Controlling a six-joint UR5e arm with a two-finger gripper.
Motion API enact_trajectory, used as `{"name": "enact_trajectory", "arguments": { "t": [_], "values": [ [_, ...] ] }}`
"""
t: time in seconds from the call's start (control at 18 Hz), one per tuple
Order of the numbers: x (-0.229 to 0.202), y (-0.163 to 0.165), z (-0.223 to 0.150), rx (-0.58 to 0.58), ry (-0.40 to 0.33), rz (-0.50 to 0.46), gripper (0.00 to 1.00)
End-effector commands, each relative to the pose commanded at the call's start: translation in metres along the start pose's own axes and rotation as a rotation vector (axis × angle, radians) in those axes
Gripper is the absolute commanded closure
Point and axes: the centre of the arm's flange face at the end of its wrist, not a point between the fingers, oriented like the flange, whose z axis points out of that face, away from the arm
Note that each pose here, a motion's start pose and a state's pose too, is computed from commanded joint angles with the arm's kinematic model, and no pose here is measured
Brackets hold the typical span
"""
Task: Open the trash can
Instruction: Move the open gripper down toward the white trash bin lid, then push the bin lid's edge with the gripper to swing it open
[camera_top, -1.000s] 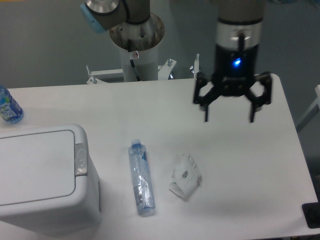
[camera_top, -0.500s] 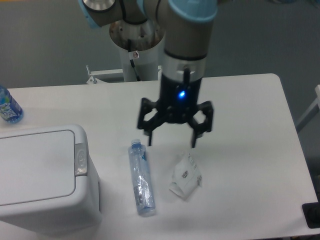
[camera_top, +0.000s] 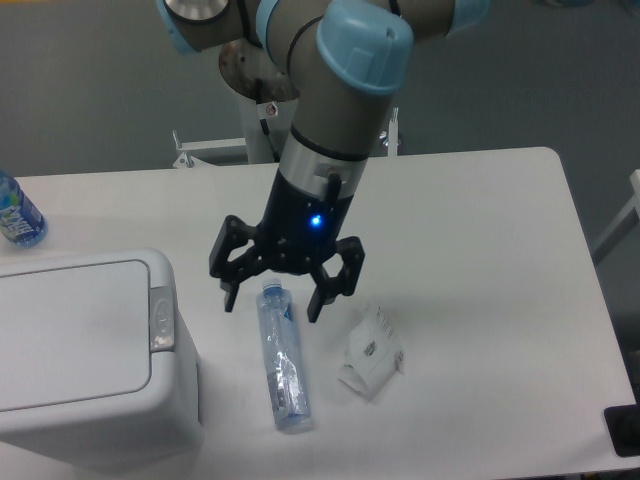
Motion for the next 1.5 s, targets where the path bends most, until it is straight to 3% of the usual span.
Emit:
{"name": "enact_trajectory", "arguments": {
  "t": [1.5],
  "values": [
    [0.035,0.008,0.035,-0.041,0.025,0.036,0.00]
  ]
}}
